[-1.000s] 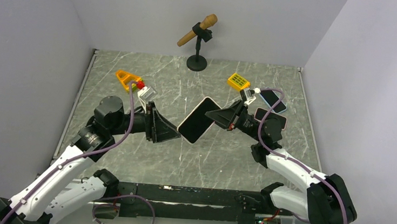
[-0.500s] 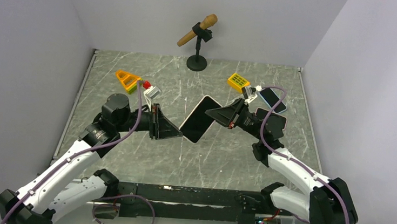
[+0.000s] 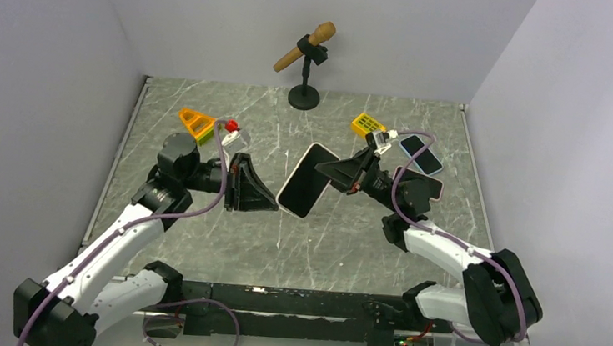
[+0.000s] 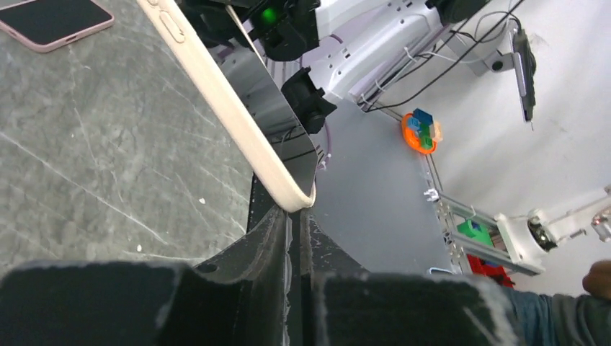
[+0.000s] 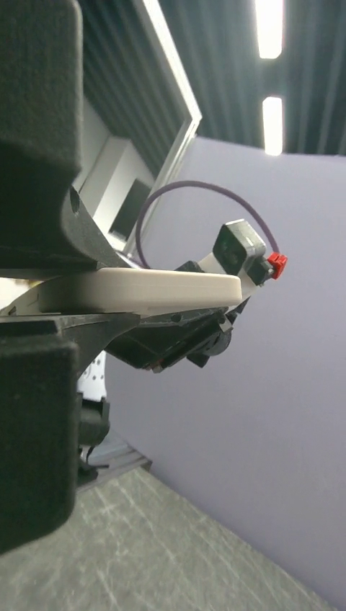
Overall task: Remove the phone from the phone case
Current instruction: Remove the phone case from the phone.
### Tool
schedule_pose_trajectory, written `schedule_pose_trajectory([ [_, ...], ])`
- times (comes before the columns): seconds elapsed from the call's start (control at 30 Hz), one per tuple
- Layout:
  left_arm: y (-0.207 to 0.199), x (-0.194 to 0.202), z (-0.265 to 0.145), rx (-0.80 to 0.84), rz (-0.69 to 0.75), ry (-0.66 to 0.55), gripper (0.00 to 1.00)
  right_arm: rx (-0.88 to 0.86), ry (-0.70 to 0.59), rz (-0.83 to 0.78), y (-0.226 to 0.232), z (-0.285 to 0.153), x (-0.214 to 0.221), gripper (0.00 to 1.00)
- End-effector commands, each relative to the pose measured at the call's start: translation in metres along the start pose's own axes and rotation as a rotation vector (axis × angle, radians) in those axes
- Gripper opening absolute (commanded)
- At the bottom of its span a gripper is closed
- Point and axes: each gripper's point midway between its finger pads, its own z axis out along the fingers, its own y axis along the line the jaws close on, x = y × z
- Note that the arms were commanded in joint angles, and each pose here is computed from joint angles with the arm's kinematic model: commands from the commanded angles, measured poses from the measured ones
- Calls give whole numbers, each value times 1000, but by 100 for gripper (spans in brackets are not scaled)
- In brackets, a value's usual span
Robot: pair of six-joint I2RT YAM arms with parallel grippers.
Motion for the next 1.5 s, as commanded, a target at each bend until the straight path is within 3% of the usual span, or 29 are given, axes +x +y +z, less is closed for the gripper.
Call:
schedule_pose_trajectory([
  [0.0,39,-15,0,-38,101,-15,0,-342,105,85,97,-10,26,0],
  [0.23,72,-25,2,-185,44,-16,0,-367,82,131,89,-9,20,0],
  [0.33,72,-23,-6,-262,12,-17,1,-290,48,94,68,-4,14,0],
  [0.47,44,-10,-16,-251,-29,-52,66,-204,-5,59,38,-7,2,0],
  [0.53,26,-1,-20,-210,-51,-69,76,-173,-23,49,27,-10,-4,0],
  [0.63,6,-1,-27,-208,-58,-112,80,-133,-36,31,13,-8,-8,0],
  [0.83,-10,-15,-29,-201,-150,-176,77,-46,-34,-40,1,2,-10,0],
  [1.13,0,-15,-16,-203,-264,-157,55,56,-29,-146,3,16,-12,0],
  [1.47,-6,-11,2,-161,-262,-121,39,74,-24,-203,10,20,-13,0],
])
